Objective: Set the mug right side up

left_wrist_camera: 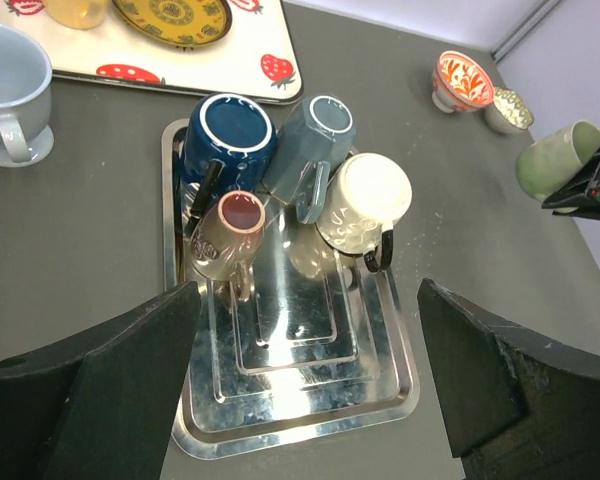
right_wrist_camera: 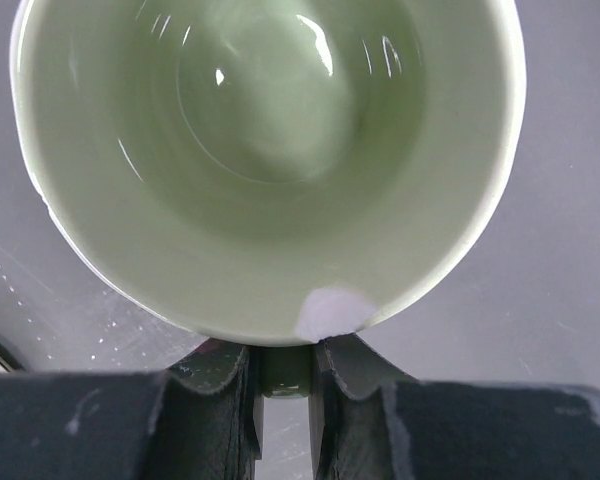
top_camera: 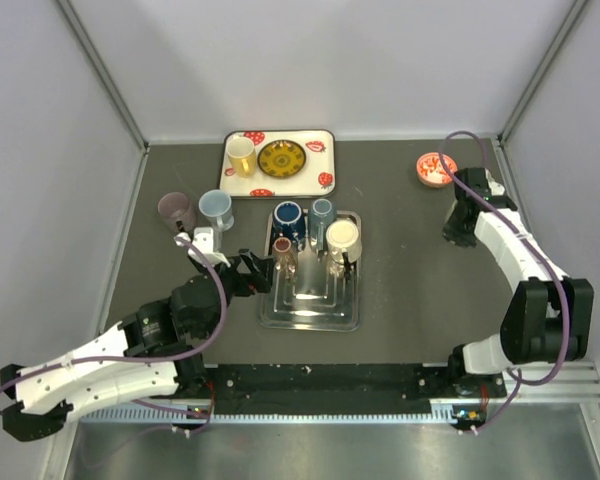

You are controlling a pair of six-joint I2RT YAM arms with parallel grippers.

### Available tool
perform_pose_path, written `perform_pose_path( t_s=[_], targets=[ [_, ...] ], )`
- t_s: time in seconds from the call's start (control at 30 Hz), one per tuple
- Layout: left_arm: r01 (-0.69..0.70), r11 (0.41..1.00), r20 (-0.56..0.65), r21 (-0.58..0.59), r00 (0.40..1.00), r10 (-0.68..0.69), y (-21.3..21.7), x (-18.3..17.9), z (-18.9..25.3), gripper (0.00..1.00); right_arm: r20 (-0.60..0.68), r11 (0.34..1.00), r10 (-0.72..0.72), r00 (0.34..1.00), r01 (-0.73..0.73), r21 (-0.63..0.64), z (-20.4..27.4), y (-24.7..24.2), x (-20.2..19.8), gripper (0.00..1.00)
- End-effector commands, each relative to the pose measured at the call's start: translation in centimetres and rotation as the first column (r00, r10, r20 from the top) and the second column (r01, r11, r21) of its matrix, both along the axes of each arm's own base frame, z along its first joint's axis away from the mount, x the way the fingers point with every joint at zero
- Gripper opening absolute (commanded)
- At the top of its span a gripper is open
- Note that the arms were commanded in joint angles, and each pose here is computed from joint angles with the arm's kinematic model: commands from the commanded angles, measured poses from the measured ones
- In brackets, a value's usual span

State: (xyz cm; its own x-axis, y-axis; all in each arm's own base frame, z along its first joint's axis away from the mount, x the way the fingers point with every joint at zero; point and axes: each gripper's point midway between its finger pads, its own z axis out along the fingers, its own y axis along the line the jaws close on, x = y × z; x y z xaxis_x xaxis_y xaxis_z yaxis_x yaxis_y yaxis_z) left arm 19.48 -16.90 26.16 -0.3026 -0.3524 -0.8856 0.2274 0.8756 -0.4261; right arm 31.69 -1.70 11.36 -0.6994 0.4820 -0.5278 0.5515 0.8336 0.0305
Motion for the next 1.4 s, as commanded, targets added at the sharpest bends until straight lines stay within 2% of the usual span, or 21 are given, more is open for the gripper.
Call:
perform_pose_path(
  t_s=[0.0,0.23,0.47,0.5,0.53,0.63,0.73,0.87,1.0,1.03,1.07,1.17,1.3,1.37],
  targets=[
    [0.020,1.000,0.000,0.004,1.000,-0.020,-0.9,0.1,-0.2,0.95,0.096,0.999,-0.037,0.995,0.039,-0.017,0.8,-1.4,2.8,0.00],
    [0.038,0.999,-0.035,0.023,0.999,-0.037,-1.2,-0.1,-1.4,0.96,0.028,0.997,-0.080,0.996,0.080,-0.001,-1.7,-4.0,3.8,0.00],
    [0.051,0.997,-0.066,0.055,0.997,-0.047,-1.8,-0.2,-2.5,0.96,-0.015,0.996,-0.078,0.997,0.078,0.043,-3.2,-4.2,4.3,0.00],
    [0.051,0.997,-0.069,0.061,0.997,-0.047,-1.9,-0.1,-2.6,0.96,-0.017,0.996,-0.071,0.997,0.072,0.049,-3.3,-4.1,4.4,0.04],
    [0.051,0.997,-0.069,0.061,0.997,-0.047,-1.9,-0.1,-2.6,0.97,-0.018,0.996,-0.067,0.998,0.068,0.057,-3.4,-3.9,4.5,0.14],
    [0.057,0.996,-0.073,0.075,0.996,-0.052,-2.2,0.0,-2.6,0.97,-0.014,0.996,-0.070,0.997,0.070,0.061,-3.3,-3.8,4.4,0.36],
    [0.059,0.994,-0.078,0.090,0.996,-0.052,-2.4,0.1,-2.7,0.97,0.012,0.995,-0.074,0.997,0.073,0.068,-2.4,-3.7,4.3,0.49],
    [0.063,0.990,-0.087,0.125,0.995,-0.052,-2.8,0.3,-3.2,0.98,0.071,0.994,-0.063,0.995,0.056,0.093,-0.2,-3.0,4.0,0.55],
    [0.112,0.974,-0.116,0.197,0.989,-0.091,-4.4,0.6,-4.4,0.99,0.164,0.994,0.003,0.986,-0.020,0.104,3.0,0.0,3.2,0.56],
    [0.131,0.971,-0.131,0.198,0.986,-0.107,-5.1,0.7,-4.4,0.99,0.221,0.991,0.062,0.973,-0.085,0.100,4.9,2.1,2.9,0.57],
    [0.144,0.962,-0.162,0.231,0.981,-0.108,-5.9,1.0,-5.5,0.99,0.240,0.987,0.097,0.966,-0.124,0.101,5.5,3.4,2.5,0.57],
    [0.175,0.959,-0.226,0.224,0.966,-0.124,-8.2,1.7,-7.1,0.98,0.316,0.960,0.221,0.923,-0.263,0.098,7.8,7.7,0.7,0.57],
    [0.184,0.971,-0.252,0.154,0.957,-0.141,-11.6,3.3,-7.2,0.93,0.344,0.916,0.347,0.873,-0.394,0.075,7.5,11.6,-2.3,0.57],
    [0.174,0.969,-0.284,0.178,0.951,-0.119,-13.1,4.1,-8.7,0.90,0.354,0.898,0.386,0.852,-0.435,0.067,7.3,12.9,-3.5,0.56]
  ],
)
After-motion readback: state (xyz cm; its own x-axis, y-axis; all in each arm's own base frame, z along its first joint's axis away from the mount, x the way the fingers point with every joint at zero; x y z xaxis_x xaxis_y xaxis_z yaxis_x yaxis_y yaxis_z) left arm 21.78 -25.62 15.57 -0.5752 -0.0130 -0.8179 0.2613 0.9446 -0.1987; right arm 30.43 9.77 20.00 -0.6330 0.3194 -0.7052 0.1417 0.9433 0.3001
